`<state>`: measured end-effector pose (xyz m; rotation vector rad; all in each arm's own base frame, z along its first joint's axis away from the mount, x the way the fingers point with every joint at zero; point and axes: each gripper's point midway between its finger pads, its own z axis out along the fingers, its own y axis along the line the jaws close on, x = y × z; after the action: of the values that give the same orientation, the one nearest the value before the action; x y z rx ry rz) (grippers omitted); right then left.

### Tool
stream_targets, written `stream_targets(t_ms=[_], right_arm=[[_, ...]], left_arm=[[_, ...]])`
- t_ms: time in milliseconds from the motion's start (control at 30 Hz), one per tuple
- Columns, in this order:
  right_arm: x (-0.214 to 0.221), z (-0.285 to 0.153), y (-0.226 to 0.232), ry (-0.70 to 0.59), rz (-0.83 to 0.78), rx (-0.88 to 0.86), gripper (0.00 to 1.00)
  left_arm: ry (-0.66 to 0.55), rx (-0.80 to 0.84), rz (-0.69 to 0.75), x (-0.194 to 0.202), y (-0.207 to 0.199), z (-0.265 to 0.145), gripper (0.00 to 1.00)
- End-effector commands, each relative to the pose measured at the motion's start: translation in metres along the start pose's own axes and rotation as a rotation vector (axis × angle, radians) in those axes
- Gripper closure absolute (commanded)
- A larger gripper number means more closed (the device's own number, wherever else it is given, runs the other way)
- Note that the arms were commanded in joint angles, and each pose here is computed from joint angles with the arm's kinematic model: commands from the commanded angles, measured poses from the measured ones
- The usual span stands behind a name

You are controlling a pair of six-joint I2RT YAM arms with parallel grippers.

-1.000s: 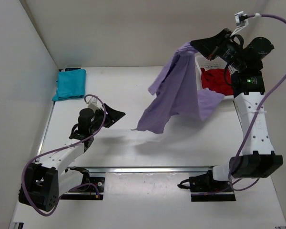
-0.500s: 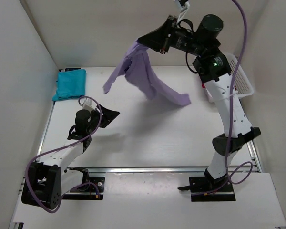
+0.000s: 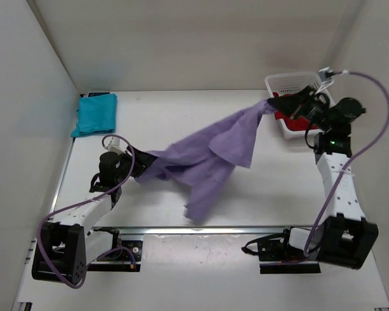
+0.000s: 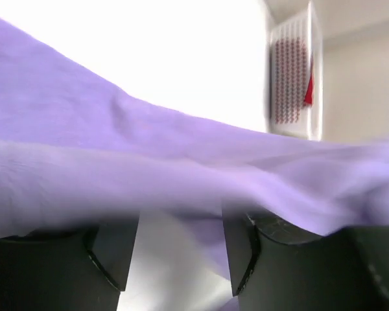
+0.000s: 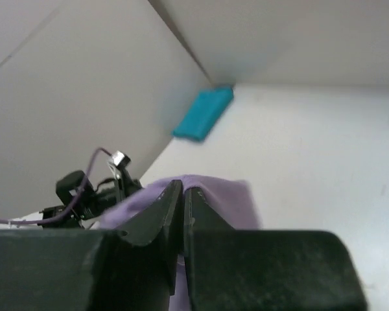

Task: Fold and stack the t-shirts
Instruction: Move the tshirt to the center of the board, then flatten out the tshirt

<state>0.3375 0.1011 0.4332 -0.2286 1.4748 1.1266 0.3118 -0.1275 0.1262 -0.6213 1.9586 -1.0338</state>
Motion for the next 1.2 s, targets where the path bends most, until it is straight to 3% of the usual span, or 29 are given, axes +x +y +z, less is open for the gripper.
stream_targets(t_ms=[0, 133, 300, 467, 600, 700, 900, 1067, 1133, 1167], right_arm=[[0.064, 0.000, -0.052, 0.072, 0.104, 0.017, 1.00], [0.125, 0.009, -0.121, 0.130, 0.267, 0.146, 1.00], [0.148, 0.025, -0.163, 0.171, 0.240, 0.323, 1.00], [0.146, 0.019, -0.166, 0.165, 0.221, 0.373, 1.00], [0.156, 0.013, -0.162, 0.145, 0.239, 0.362, 0.99], [0.160, 0.011, -0.152, 0.140, 0.233, 0.345, 1.00], [0.188, 0.005, -0.140, 0.178, 0.256, 0.338, 1.00], [0.217, -0.001, -0.133, 0.220, 0.290, 0.328, 1.00], [0.221, -0.004, -0.131, 0.219, 0.295, 0.332, 1.00], [0.220, -0.006, -0.130, 0.218, 0.291, 0.332, 1.00]], left_arm=[[0.027, -0.002, 0.077, 0.015, -0.001, -0.001, 0.37], [0.016, -0.086, 0.063, 0.009, 0.019, 0.006, 0.35], [0.088, -0.111, 0.031, 0.023, 0.024, 0.016, 0.36], [-0.047, -0.272, 0.200, -0.002, 0.044, -0.007, 0.15], [-0.009, -0.396, 0.312, 0.008, 0.062, -0.021, 0.13], [0.017, -0.400, 0.314, 0.023, 0.074, -0.014, 0.26], [-0.003, -0.380, 0.293, 0.017, 0.067, 0.007, 0.39], [0.072, -0.372, 0.284, 0.033, 0.069, 0.021, 0.48], [0.076, -0.356, 0.282, 0.038, 0.066, 0.023, 0.68], [0.067, -0.350, 0.282, 0.036, 0.063, 0.022, 0.73]])
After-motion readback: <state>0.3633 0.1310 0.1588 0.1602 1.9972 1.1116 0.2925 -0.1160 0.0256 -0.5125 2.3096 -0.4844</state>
